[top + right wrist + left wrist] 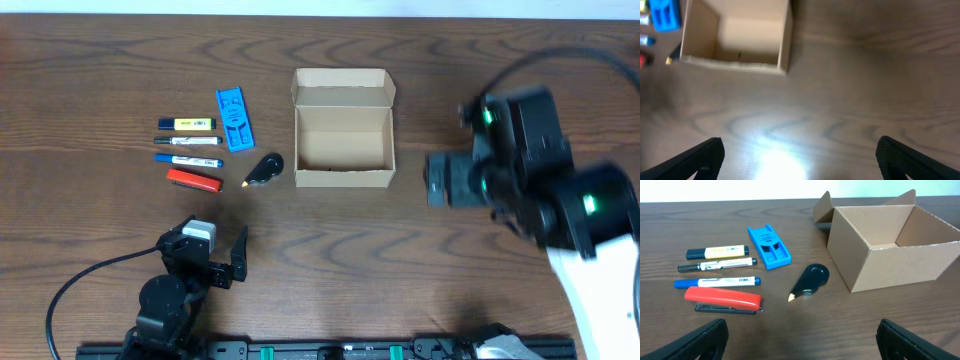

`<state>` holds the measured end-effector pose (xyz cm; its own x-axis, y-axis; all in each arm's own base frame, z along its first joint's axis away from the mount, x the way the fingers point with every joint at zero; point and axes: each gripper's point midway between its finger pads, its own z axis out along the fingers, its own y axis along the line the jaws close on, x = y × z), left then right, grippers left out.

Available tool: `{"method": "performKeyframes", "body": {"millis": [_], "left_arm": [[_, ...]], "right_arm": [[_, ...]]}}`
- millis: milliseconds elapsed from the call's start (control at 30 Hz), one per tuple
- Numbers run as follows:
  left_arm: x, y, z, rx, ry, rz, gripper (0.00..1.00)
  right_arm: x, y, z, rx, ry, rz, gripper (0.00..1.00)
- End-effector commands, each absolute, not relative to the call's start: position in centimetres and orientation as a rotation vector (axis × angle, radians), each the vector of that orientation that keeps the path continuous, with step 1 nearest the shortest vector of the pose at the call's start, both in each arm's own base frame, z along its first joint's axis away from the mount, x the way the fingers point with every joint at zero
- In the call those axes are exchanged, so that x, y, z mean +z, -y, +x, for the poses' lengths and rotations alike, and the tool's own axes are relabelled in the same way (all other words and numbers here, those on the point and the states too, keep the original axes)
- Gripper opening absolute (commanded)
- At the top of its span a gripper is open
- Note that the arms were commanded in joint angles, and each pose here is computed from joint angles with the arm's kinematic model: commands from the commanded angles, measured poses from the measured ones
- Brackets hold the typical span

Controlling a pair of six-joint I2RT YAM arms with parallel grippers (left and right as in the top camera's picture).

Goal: Pack container
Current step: 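Release the box and retract the right arm to rest, then reach the left gripper to the blue duster and grasp it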

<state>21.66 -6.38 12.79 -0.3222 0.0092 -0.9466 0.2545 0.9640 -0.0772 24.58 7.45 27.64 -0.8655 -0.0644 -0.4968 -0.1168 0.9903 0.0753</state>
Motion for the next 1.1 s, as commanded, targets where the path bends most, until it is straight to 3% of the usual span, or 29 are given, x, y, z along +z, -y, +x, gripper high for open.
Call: {"method": "performKeyframes", "body": {"millis": [0, 300, 1067], "left_arm": [[11.8, 6.1, 21.7, -0.224, -1.905, 0.191, 0.95], [11.8, 6.1, 21.7, -0.224, -1.905, 0.191, 0.95], [11.8, 6.3, 21.7, -0.239, -1.904, 0.201, 0.95]], "right_arm": [[27.3, -8.1, 21.4, 0.245, -2.570, -0.294, 0.99], [26.3, -6.6, 16.2, 0.238, -2.588, -0.346, 0.99], [26.2, -7.0, 15.6, 0.293, -2.618, -0.286, 0.99]]}}
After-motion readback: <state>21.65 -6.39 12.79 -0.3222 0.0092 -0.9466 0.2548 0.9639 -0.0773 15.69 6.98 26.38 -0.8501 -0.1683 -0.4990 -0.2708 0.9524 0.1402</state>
